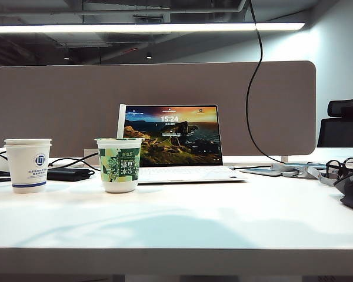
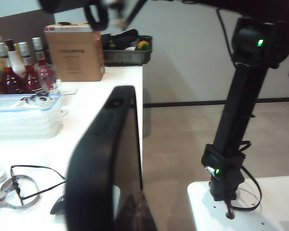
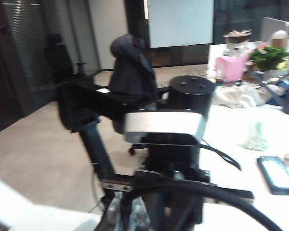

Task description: Pick up the black phone, pick up the charger plug, insert the charger plug into the phone's charging port, and finally place the connected phone back on the desk.

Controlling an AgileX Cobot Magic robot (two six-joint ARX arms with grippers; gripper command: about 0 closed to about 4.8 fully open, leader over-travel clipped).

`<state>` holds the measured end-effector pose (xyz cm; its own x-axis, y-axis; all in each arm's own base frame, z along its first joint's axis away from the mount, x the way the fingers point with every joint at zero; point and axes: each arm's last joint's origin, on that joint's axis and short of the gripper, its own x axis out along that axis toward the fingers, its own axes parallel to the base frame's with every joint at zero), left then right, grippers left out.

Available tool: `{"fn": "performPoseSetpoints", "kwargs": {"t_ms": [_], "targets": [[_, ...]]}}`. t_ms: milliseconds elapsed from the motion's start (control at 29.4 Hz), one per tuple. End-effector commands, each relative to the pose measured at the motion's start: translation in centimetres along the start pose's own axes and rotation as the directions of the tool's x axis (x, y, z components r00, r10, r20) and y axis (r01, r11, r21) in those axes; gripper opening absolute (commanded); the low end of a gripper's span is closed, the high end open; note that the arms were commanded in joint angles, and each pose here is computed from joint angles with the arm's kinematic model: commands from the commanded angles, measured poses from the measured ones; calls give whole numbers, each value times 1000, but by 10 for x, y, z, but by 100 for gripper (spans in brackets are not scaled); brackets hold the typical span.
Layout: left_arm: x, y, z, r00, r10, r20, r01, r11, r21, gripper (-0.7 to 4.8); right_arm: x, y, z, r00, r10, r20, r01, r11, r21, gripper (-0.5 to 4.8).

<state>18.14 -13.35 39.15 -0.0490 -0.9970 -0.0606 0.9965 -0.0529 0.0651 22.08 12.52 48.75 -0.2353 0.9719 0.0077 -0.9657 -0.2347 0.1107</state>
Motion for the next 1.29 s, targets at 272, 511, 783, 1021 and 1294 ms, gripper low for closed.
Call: {"fn": "performPoseSetpoints", "kwargs": {"t_ms": [272,511,783,1021,1294], "targets": [[-1,-3,6,995,-92,34,91,995,30,-6,3,-1,0,1000,-2,-1,2,1000,14,-6],[-1,-4,6,993,-114,36,113,993,28,-6,10,1,-2,998,59,-9,-59,998,18,-6],[1,-1,2,991,-128,28,128,992,0,-6,17,3,-2,995,100,-15,-100,995,20,-6],[1,-2,1,987,-160,31,160,987,-7,-6,23,-2,-6,992,123,-19,-122,992,33,-6],[1,-1,0,986,-162,26,162,986,-22,-6,34,-9,-12,987,156,-26,-154,986,63,-6]]}}
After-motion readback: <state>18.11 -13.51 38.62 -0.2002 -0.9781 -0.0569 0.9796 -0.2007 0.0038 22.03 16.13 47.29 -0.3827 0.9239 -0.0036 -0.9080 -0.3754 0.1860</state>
